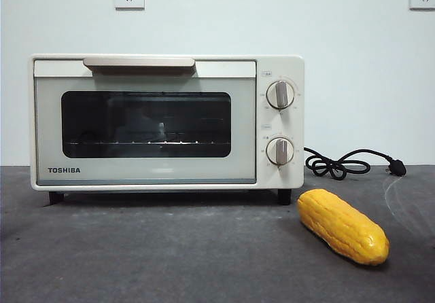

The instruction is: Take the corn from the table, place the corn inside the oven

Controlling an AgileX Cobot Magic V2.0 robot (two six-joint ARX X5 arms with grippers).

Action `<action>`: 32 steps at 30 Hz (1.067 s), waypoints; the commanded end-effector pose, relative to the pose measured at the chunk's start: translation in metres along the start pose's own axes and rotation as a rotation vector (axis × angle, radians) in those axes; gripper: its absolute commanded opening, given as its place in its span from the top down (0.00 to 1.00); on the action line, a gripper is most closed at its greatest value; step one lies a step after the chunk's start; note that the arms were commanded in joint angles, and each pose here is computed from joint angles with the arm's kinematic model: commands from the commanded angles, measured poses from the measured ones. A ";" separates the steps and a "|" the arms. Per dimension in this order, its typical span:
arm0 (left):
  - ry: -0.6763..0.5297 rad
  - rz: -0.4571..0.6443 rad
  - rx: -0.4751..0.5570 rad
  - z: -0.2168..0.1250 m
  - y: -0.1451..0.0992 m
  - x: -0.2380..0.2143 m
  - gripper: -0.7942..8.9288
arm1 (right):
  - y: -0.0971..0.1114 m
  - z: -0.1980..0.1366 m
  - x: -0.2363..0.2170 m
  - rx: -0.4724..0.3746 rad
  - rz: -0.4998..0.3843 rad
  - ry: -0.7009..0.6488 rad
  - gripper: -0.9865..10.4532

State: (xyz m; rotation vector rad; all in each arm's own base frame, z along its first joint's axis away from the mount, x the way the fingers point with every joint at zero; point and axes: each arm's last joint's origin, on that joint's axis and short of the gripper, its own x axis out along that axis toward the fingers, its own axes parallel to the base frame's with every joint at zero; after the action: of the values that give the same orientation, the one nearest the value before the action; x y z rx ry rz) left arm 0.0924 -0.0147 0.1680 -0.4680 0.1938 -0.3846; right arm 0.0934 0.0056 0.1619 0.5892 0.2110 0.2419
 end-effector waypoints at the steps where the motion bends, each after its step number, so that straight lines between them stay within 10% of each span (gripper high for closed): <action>1: -0.036 -0.026 0.004 0.014 -0.009 -0.004 0.92 | 0.010 0.011 -0.004 -0.002 0.059 -0.015 0.91; 11: 0.007 -0.128 0.015 0.068 -0.039 -0.005 0.92 | 0.049 0.060 -0.009 -0.042 0.217 0.048 0.91; 23: 0.410 -0.238 0.058 0.132 -0.064 0.034 0.92 | 0.104 0.141 0.006 -0.180 0.515 0.192 0.92; 32: 0.577 -0.183 0.154 0.173 -0.088 0.056 0.92 | 0.121 0.167 0.017 -0.195 0.514 0.315 0.91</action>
State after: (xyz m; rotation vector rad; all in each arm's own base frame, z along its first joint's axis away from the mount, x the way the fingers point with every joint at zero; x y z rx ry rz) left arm 0.1616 -0.0394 0.3539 -0.2596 0.6865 -0.6981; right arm 0.1326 0.0198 0.3663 0.4455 0.3269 0.8339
